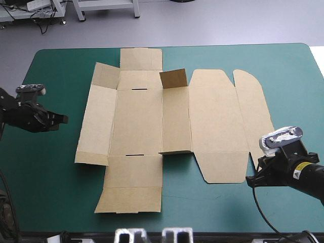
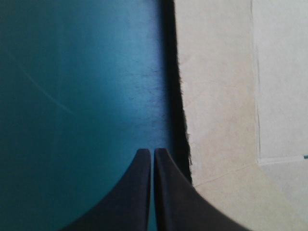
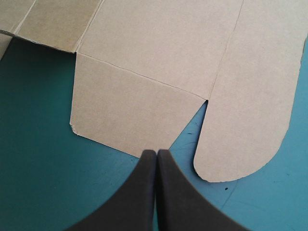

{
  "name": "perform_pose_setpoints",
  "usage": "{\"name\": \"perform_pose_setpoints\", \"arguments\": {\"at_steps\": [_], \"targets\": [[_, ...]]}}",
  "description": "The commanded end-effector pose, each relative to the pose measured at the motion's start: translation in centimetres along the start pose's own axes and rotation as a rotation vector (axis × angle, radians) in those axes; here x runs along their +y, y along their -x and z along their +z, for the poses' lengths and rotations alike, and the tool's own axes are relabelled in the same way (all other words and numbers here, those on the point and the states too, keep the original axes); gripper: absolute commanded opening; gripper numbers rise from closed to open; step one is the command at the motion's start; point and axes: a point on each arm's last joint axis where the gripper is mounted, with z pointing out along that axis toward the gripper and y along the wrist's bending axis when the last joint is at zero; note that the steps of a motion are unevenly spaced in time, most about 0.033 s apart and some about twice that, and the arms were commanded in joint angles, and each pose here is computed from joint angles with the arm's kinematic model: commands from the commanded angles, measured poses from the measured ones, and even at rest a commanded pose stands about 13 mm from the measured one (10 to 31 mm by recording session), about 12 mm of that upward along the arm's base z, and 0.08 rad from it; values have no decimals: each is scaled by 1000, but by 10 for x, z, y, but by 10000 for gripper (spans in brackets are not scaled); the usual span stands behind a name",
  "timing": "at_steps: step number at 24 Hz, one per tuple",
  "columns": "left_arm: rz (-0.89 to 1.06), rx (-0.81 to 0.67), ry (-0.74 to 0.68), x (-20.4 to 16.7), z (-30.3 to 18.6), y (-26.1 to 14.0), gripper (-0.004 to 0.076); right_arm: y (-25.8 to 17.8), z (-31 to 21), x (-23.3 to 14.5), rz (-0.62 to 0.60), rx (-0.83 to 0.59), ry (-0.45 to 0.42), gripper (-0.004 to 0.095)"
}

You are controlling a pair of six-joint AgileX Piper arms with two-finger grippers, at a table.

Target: Fold the box

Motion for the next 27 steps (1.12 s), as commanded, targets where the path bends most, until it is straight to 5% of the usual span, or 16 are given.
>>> {"name": "perform_pose_setpoints", "arguments": {"at_steps": [1,4,12,27], "targets": [[-72,-120,-69,10,-18,5,18,9,-5,0,-6,-72,-4,-18],[-100,-145,-165,15,-11,7,50,9,-5,0,-6,-80,-4,-18],[-174,68,-438,29,62,10,384,9,-5,0,-6,-80,-4,-18],[-75,199,-606,-14,122,-3,388,9,-5,1,-1,-80,6,-18]]}}
